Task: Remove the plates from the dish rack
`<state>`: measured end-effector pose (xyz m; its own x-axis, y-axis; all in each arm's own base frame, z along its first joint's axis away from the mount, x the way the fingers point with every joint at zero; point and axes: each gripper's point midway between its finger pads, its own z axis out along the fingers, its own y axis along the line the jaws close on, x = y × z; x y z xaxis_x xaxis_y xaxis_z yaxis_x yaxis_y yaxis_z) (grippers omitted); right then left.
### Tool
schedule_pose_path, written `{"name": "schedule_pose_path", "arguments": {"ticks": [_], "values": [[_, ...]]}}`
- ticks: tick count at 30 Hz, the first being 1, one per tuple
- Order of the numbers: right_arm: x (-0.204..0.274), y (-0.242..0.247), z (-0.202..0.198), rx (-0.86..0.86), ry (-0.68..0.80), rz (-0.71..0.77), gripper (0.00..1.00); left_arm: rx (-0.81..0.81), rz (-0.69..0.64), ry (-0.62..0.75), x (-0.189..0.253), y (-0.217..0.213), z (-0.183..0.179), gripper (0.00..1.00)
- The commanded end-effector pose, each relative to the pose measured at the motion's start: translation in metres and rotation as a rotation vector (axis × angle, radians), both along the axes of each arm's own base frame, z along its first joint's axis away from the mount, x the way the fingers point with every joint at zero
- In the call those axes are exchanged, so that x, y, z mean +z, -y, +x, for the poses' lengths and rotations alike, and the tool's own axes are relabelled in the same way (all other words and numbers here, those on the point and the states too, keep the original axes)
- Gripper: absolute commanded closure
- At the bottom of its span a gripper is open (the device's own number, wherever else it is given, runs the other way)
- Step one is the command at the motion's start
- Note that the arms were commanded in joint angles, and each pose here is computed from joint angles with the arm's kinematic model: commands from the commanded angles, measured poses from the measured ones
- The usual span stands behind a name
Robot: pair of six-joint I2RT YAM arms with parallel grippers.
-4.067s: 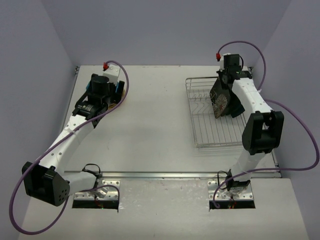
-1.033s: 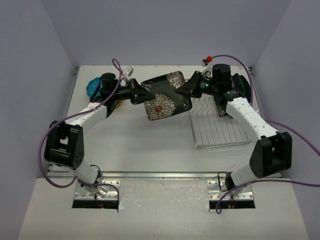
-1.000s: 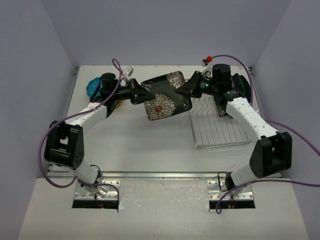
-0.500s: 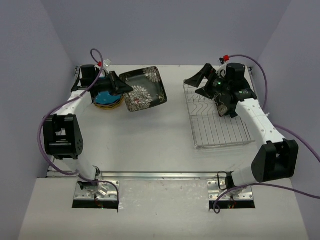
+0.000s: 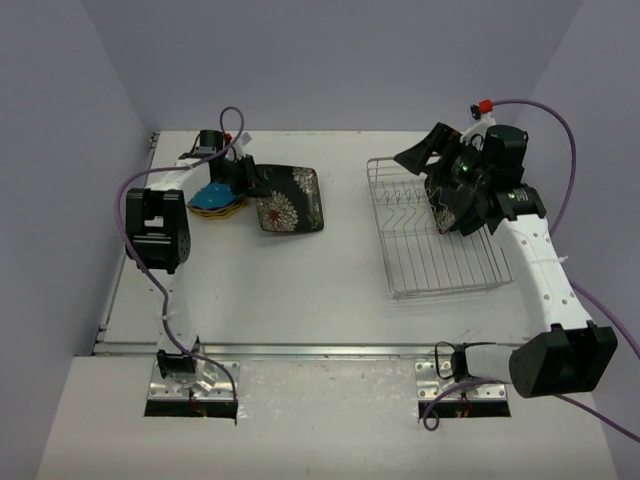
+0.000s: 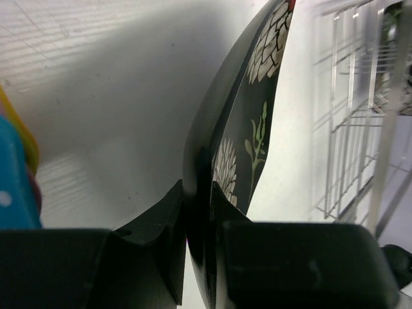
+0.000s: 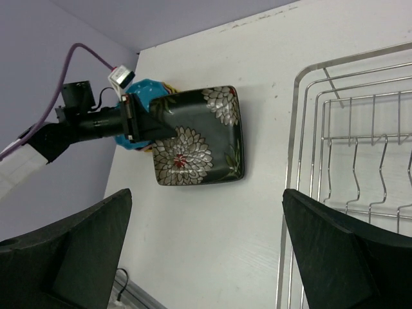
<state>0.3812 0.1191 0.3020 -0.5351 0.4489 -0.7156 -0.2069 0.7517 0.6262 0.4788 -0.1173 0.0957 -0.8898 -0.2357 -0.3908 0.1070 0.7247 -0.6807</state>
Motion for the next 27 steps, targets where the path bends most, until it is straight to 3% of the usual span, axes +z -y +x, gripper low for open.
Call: {"name": "schedule_pose_path", "arguments": {"ticks": [1,10,12,20,24,27], "values": [[0.019,0.011,0.001,-0.023,0.085,-0.069,0.01,-0.132,-0.007,0.148,0.042,0.045,0.013,1.00],[0.012,0.010,-0.002,-0.011,0.071,-0.068,0.01,-0.122,0.052,0.099,0.007,0.054,0.030,0.97],[0.011,0.010,-0.002,-0.008,0.071,-0.070,0.01,-0.110,0.075,0.087,-0.002,0.051,0.034,0.86],[0.005,0.011,-0.002,-0.011,0.059,-0.077,0.01,-0.051,0.224,0.070,-0.034,0.032,0.052,0.65],[0.004,0.014,-0.002,-0.018,0.061,-0.089,0.01,-0.031,0.275,0.117,-0.024,0.025,0.066,0.51],[0.005,0.016,-0.002,-0.027,0.069,-0.106,0.01,-0.021,0.309,0.170,-0.008,0.022,0.076,0.47]]}}
